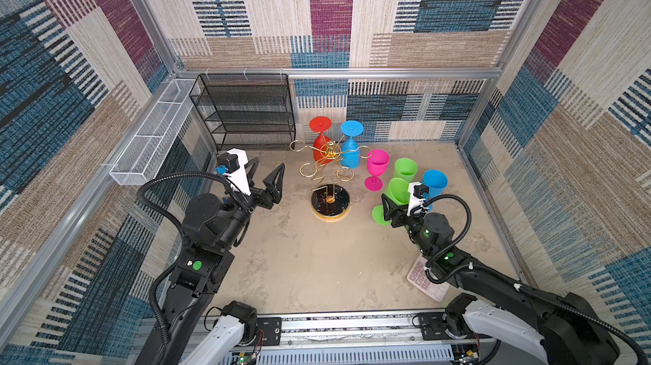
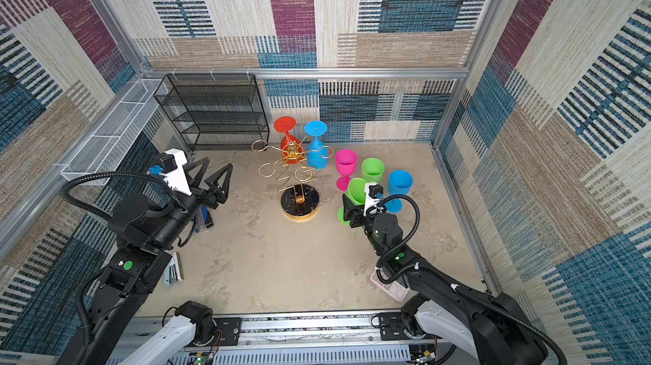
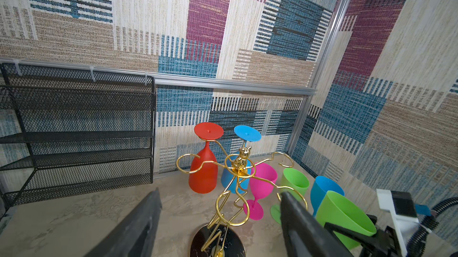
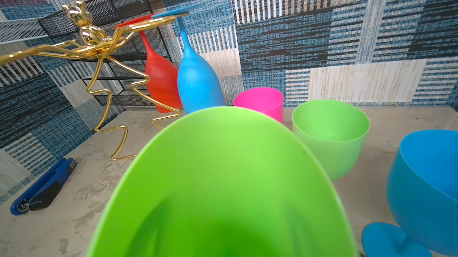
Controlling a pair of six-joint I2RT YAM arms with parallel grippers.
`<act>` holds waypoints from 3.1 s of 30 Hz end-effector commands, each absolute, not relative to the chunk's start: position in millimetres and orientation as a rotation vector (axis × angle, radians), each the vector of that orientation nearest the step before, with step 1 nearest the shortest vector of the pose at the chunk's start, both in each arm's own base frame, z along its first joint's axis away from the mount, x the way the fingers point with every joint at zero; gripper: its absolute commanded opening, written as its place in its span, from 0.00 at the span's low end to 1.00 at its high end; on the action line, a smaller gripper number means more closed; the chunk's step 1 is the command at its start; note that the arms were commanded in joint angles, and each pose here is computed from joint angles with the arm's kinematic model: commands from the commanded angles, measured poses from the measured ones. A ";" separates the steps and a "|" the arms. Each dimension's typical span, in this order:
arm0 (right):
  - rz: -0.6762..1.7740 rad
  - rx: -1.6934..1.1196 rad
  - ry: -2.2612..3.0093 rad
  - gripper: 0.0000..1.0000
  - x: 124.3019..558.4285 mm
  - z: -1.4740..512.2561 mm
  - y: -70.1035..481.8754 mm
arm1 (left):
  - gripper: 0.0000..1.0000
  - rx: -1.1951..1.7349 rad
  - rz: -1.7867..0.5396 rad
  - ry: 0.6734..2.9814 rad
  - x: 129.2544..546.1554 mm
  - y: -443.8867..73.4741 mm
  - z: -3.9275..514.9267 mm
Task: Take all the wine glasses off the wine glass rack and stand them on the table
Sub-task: 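Lower the green glass with the right gripper onto the table beside the glasses, then open the right gripper and lift it off the green glass, then move the right gripper to the blue glass foot on the rack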
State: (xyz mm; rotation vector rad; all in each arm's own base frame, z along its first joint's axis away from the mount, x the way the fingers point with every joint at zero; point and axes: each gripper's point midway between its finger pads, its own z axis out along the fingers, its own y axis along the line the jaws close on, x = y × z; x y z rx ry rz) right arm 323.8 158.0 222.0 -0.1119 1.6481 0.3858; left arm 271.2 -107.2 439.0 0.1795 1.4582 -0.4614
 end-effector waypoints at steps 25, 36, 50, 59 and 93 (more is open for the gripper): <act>0.280 -0.087 1.688 0.88 373.7 172.8 172.1 | 0.82 0.182 -0.317 1.410 281.5 -95.1 440.3; 0.307 -0.078 1.710 0.93 368.0 168.4 171.0 | 0.82 0.175 -0.305 1.411 282.3 -93.2 438.3; 0.518 -0.109 1.572 0.99 328.2 268.4 174.1 | 0.83 0.132 -0.285 1.415 282.5 -85.8 435.6; 0.674 -0.111 1.629 0.97 315.6 346.7 178.0 | 0.83 0.072 -0.318 1.478 293.7 -84.0 424.3; 1.192 -0.238 1.912 0.56 499.3 334.1 227.0 | 0.83 0.097 -0.472 1.617 306.4 -87.0 402.2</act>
